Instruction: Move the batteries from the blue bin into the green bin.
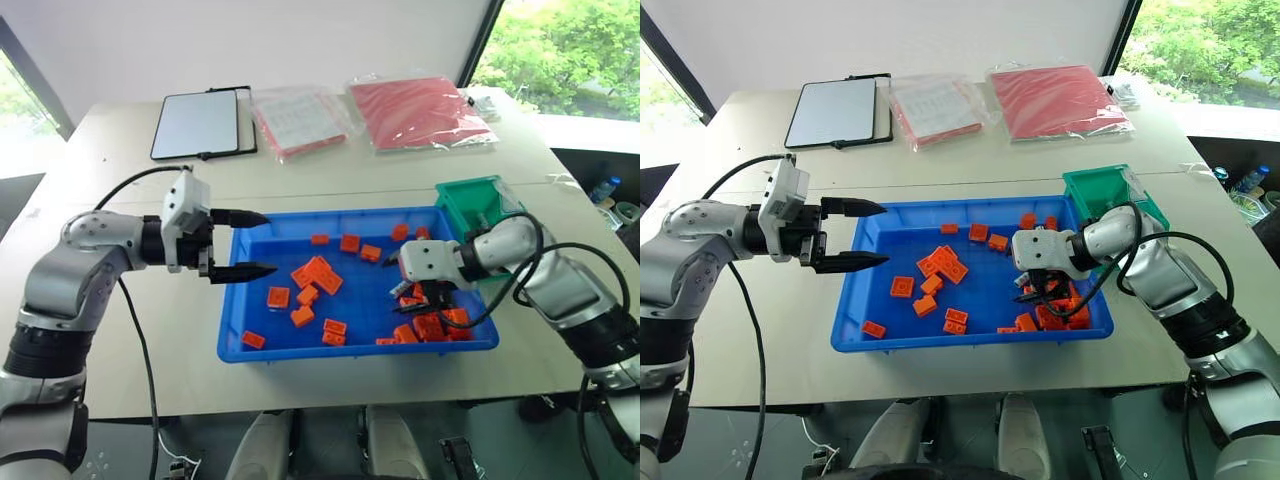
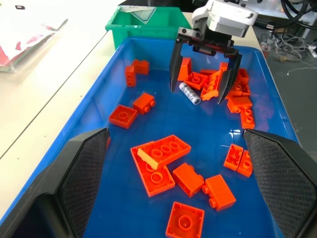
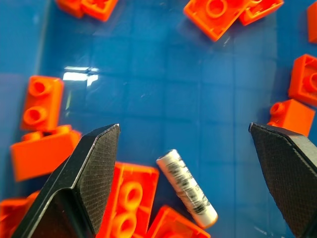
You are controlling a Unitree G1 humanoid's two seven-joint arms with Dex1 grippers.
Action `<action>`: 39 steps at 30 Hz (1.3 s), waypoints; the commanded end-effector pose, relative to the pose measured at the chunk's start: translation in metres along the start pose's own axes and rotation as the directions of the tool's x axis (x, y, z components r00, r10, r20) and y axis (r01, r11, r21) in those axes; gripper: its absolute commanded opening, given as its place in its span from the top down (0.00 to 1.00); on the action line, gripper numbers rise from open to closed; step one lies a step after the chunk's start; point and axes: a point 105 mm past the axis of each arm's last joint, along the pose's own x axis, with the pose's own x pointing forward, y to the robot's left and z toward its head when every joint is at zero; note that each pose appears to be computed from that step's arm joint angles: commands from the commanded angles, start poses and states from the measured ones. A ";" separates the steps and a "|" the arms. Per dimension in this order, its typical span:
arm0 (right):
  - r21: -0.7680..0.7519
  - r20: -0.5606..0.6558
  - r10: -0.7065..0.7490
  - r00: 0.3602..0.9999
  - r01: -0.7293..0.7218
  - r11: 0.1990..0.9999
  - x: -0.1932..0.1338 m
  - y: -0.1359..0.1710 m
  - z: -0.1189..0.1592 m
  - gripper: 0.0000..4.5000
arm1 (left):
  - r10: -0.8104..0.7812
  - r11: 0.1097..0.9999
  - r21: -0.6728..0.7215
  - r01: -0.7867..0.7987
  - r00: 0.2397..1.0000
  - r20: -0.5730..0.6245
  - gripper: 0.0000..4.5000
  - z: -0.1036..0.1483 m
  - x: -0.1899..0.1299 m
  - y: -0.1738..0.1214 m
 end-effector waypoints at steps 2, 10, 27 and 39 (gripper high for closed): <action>-0.009 -0.006 -0.057 0.998 0.057 0.998 -0.020 -0.020 0.003 0.05 | 0.017 0.999 0.047 -0.018 1.000 0.012 0.00 0.012 -0.007 -0.001; 0.016 -0.034 -0.048 0.998 0.049 0.999 -0.018 -0.025 -0.009 0.05 | 0.024 0.999 0.048 -0.025 1.000 0.016 0.00 0.014 -0.007 -0.001; 0.126 -0.064 -0.047 0.997 0.055 0.991 0.002 -0.035 -0.045 0.24 | 0.046 0.997 0.059 -0.048 0.999 0.028 0.00 0.018 -0.008 0.000; 0.287 0.055 -0.358 0.932 0.328 0.900 -0.053 -0.050 -0.014 0.99 | 0.048 0.997 0.052 -0.050 0.999 0.024 0.00 0.014 -0.007 0.002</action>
